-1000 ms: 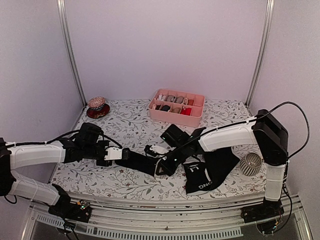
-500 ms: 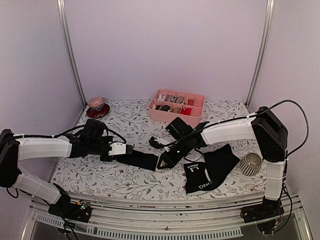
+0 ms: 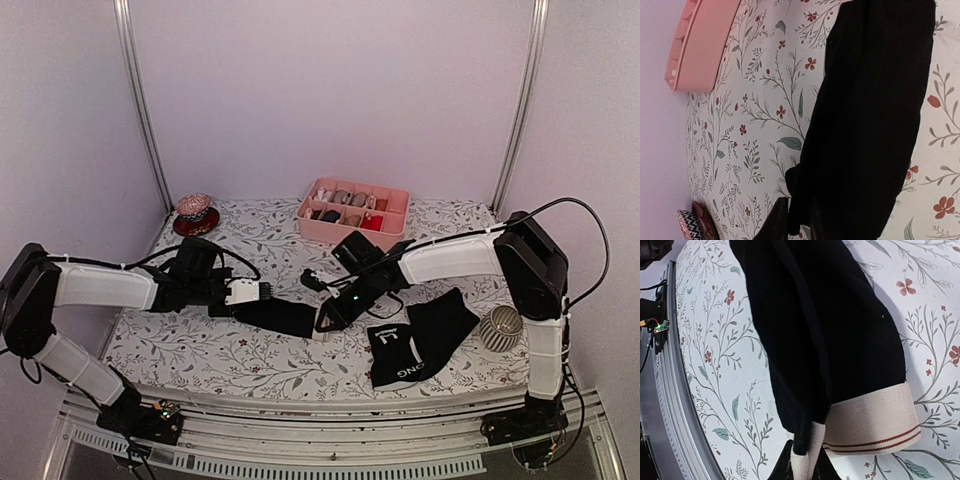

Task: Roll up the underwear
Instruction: Fold the underwear at the center of the board.

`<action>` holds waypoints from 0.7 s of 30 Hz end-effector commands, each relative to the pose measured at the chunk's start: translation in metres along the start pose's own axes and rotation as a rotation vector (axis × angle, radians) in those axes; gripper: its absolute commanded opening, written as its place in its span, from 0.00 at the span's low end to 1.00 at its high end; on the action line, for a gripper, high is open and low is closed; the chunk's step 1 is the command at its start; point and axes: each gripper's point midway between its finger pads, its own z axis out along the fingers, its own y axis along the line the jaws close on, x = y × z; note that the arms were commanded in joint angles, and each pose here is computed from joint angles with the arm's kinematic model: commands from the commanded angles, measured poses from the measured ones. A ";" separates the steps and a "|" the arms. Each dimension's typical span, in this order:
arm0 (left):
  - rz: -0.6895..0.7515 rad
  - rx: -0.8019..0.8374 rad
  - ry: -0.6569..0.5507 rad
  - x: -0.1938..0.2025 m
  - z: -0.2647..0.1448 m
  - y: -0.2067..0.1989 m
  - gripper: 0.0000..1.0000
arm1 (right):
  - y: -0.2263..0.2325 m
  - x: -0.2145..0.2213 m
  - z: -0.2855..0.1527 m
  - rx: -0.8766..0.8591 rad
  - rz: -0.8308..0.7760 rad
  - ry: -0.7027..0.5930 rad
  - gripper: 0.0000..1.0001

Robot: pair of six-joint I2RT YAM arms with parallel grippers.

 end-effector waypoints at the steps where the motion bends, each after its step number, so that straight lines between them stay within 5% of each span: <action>1: -0.033 -0.071 0.007 0.000 0.010 0.023 0.18 | -0.020 0.000 0.007 0.035 0.059 0.007 0.10; 9: -0.048 -0.083 0.046 0.010 0.026 0.021 0.22 | -0.040 -0.013 -0.004 0.102 0.107 -0.052 0.18; 14: -0.065 -0.088 0.081 0.018 0.037 0.020 0.25 | -0.050 -0.013 -0.004 0.153 0.128 -0.054 0.32; 21: -0.067 -0.095 0.105 0.025 0.041 0.017 0.28 | -0.064 -0.016 -0.016 0.264 0.148 -0.081 0.35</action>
